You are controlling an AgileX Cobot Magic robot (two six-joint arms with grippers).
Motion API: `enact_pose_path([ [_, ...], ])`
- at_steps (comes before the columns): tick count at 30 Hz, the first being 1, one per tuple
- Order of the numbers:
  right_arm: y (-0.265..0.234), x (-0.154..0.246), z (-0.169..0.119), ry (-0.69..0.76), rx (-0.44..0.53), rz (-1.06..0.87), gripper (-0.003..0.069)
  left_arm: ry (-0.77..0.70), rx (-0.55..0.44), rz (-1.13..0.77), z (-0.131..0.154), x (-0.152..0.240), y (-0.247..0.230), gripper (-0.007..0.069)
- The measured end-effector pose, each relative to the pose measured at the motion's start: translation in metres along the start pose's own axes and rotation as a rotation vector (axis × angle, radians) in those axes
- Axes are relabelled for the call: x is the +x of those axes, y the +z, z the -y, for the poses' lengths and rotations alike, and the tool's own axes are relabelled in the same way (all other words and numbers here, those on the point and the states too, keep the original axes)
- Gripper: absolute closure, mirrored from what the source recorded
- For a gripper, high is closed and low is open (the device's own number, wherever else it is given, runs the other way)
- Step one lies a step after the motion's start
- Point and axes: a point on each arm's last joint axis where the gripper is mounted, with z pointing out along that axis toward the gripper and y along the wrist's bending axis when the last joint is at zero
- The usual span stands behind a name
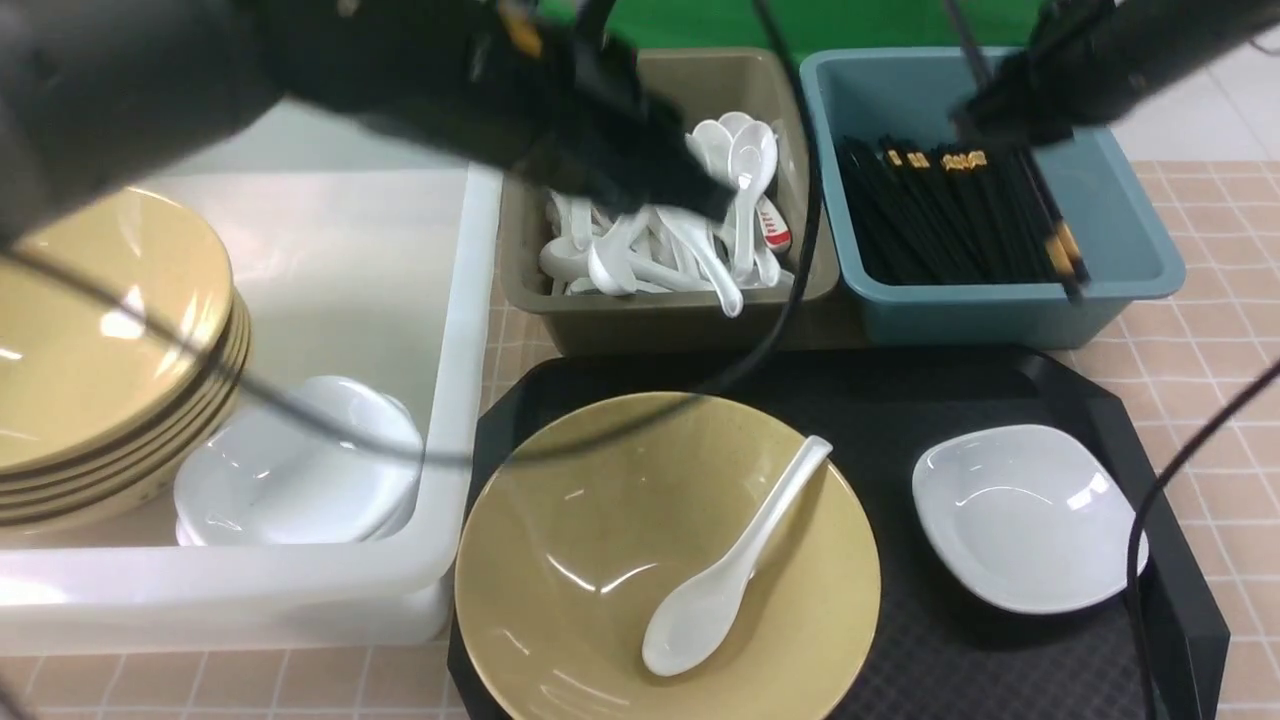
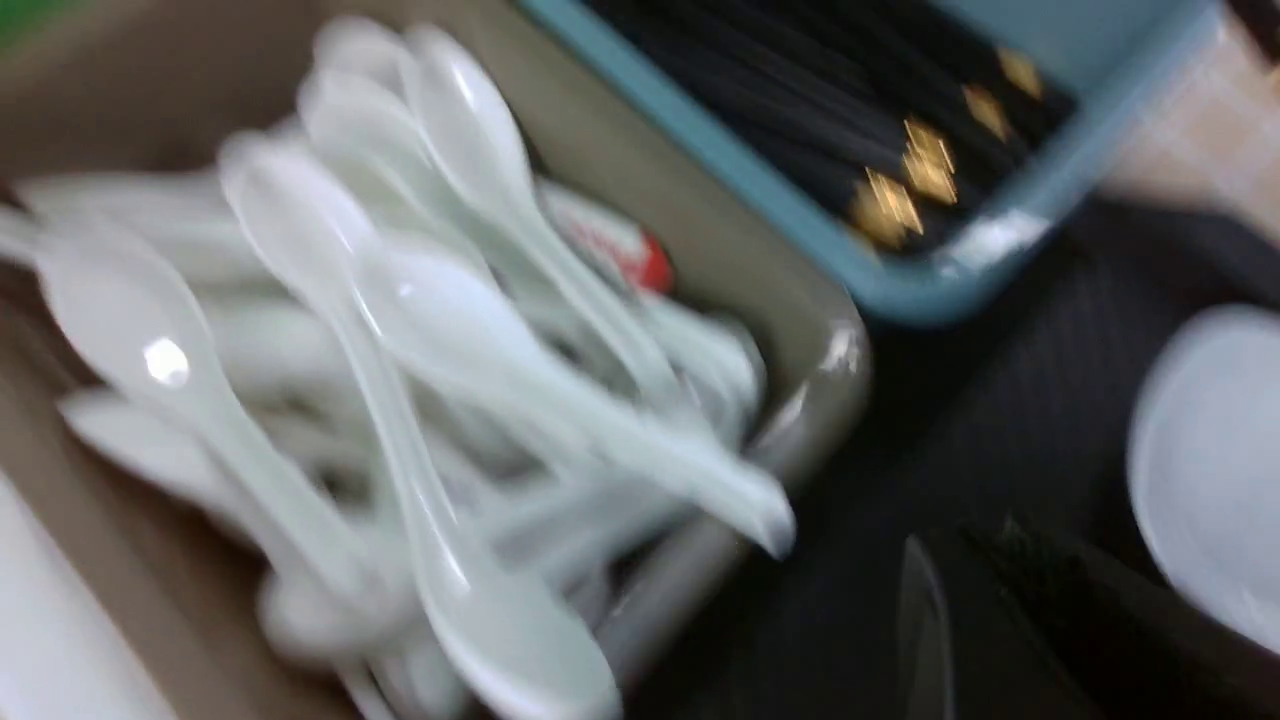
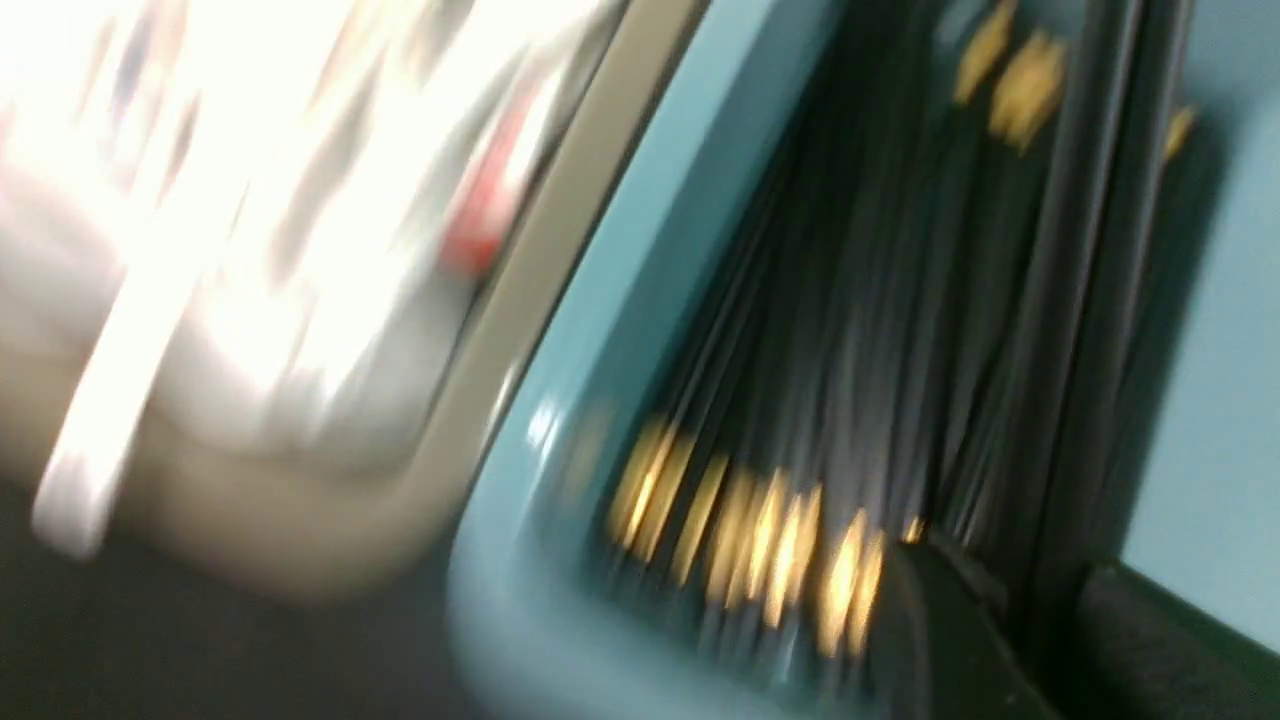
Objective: On brown table put chopsticks spoon bowls plates into blue grey white boxes.
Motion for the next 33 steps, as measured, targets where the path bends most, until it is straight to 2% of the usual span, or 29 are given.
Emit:
enact_pose_path([
  [4, 0.037, -0.016, 0.020, 0.115, 0.035, 0.081, 0.0498, 0.001, -0.023, 0.069, -0.007, -0.017, 0.004, 0.0623],
  [10, 0.093, -0.012, 0.041, 0.167, 0.059, 0.035, 0.0487, 0.012, -0.024, 0.058, -0.007, -0.019, 0.002, 0.0623],
  [14, 0.110, 0.000, 0.048, 0.190, 0.058, -0.098, 0.0360, 0.056, -0.023, -0.054, -0.006, -0.010, -0.003, 0.0623],
  [16, 0.105, 0.000, 0.047, 0.191, 0.053, -0.144, 0.0295, 0.073, -0.023, -0.099, -0.006, -0.007, -0.009, 0.0623],
  [18, 0.088, -0.008, 0.043, 0.118, 0.037, -0.193, 0.0218, 0.097, -0.028, -0.161, -0.005, -0.003, -0.022, 0.0623],
  [19, 0.088, -0.008, 0.043, 0.118, 0.037, -0.193, 0.0213, 0.099, -0.029, -0.170, -0.005, -0.003, -0.025, 0.0623],
  [22, 0.047, -0.022, 0.022, -0.066, -0.017, -0.267, 0.0165, 0.120, -0.054, -0.225, -0.004, 0.007, -0.055, 0.0623],
  [23, 0.045, -0.022, 0.022, -0.071, -0.017, -0.263, 0.0165, 0.120, -0.055, -0.219, -0.004, 0.006, -0.058, 0.0623],
  [27, -0.003, -0.035, -0.013, -0.185, -0.067, -0.206, 0.0158, 0.098, -0.077, -0.253, -0.005, 0.033, -0.089, 0.0623],
  [28, -0.025, -0.035, -0.033, -0.250, -0.104, -0.185, 0.0158, 0.067, -0.092, -0.268, -0.005, 0.052, -0.105, 0.0623],
  [30, -0.046, -0.030, -0.051, -0.320, -0.146, -0.174, 0.0158, 0.039, -0.105, -0.282, -0.004, 0.070, -0.118, 0.0623],
  [33, -0.078, -0.006, -0.098, -0.501, -0.247, -0.189, 0.0158, 0.012, -0.117, -0.306, 0.002, 0.111, -0.141, 0.0623],
])
